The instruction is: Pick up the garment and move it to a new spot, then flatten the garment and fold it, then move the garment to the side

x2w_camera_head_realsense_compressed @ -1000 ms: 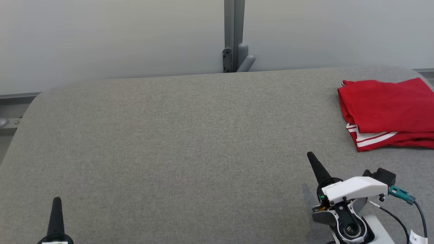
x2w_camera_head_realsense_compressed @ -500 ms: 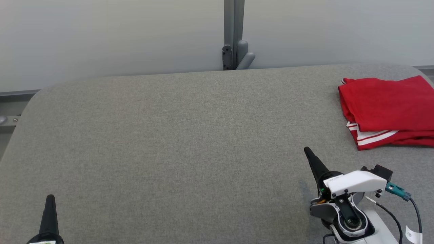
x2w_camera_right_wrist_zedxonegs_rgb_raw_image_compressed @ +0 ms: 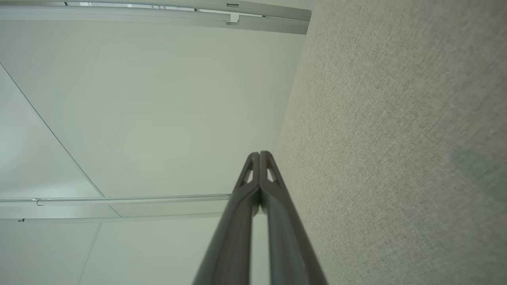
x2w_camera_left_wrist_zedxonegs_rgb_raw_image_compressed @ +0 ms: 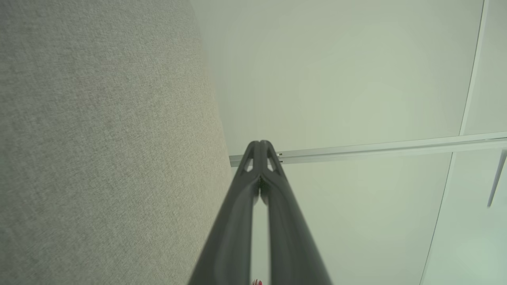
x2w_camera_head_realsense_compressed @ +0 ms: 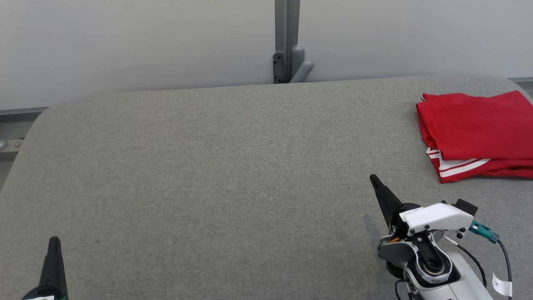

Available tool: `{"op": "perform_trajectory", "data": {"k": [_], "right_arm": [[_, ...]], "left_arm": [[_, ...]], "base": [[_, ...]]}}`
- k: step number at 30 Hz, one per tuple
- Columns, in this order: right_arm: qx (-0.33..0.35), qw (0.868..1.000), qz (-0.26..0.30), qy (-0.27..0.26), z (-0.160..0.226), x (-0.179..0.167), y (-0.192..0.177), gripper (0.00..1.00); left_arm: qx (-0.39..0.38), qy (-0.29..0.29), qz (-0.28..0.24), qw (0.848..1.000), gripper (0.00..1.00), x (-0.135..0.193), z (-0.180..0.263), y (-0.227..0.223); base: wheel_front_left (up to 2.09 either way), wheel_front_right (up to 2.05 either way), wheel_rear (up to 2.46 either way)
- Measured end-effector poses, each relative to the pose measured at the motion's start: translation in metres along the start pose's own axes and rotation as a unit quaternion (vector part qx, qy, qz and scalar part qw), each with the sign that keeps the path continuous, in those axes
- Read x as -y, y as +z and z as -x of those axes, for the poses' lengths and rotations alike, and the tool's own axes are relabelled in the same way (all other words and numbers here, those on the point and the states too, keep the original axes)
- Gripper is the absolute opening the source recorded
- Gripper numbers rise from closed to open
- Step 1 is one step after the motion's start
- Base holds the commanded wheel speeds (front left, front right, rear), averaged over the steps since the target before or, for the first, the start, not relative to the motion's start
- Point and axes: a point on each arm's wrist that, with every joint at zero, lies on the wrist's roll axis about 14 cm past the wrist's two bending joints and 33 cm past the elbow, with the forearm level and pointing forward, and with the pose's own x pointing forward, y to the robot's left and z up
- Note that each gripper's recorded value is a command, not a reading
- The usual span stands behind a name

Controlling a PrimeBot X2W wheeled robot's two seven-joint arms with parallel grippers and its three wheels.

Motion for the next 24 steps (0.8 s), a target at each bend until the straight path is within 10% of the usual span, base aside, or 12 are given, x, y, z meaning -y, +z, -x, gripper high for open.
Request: {"op": "perform_trajectory", "data": {"k": [24], "right_arm": [[-0.006, 0.999, -0.049, 0.003, -0.0068, -0.0023, -0.0011, 0.0]], "left_arm": [[0.006, -0.01, 0.047, 0.999, 0.0, 0.004, -0.0034, 0.0061]], "base": [[0.0, 0.0, 0.0]]}}
